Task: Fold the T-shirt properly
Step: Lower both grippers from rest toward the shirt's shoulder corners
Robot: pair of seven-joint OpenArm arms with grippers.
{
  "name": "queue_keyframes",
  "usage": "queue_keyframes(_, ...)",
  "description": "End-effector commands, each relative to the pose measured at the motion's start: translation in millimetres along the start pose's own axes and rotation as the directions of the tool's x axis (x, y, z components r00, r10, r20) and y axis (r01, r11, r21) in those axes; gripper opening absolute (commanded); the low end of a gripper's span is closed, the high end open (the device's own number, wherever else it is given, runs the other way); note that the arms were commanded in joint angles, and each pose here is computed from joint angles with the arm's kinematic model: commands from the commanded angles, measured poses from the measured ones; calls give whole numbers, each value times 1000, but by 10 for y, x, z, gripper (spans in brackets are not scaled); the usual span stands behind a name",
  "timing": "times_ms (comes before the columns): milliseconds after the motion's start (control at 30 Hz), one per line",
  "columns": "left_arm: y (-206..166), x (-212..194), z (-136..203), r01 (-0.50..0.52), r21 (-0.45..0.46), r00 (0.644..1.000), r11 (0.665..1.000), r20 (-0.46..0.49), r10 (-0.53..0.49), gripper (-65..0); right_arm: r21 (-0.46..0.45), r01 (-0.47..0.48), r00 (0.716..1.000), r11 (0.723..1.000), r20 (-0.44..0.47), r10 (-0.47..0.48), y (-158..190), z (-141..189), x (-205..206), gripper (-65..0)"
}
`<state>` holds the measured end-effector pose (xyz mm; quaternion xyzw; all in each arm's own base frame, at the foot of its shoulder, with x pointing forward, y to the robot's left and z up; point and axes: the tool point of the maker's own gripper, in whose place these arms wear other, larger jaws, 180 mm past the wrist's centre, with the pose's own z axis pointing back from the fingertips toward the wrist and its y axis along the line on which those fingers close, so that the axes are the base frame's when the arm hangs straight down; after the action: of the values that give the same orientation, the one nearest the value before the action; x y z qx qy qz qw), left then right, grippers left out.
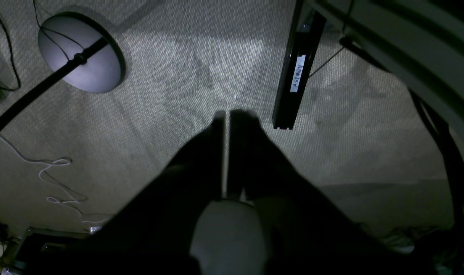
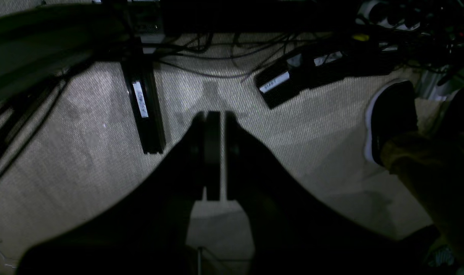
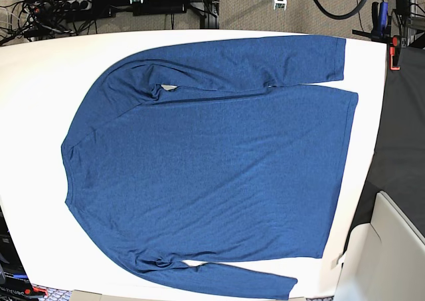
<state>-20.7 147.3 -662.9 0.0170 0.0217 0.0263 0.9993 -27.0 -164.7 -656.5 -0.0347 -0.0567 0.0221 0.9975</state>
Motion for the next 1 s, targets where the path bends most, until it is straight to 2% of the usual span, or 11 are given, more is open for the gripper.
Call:
queue_keyframes(0, 38, -21, 1, -1, 6, 1000, 1000, -3, 1, -650, -4, -9, 1000, 1000, -5, 9, -29, 11, -58, -650)
queue_keyframes(233, 87, -71, 11, 0, 14, 1000, 1000, 5, -1, -650, -6, -11, 1000, 1000, -20, 11, -45, 30, -161, -650)
queue_keyframes(433, 323, -238, 70, 13, 53, 999, 999, 29, -15, -650, -36, -29, 999, 999, -23, 28, -256, 93, -313, -650)
queue_keyframes(733, 800, -330, 312, 56, 132, 991, 990, 117, -72, -650, -78, -77, 995, 994, 59, 82, -544, 369, -425, -650)
queue_keyframes(967, 966, -206, 600, 88, 170, 968, 982, 219, -124, -650, -105, -115, 975, 988, 180, 132, -677, 702, -245, -650)
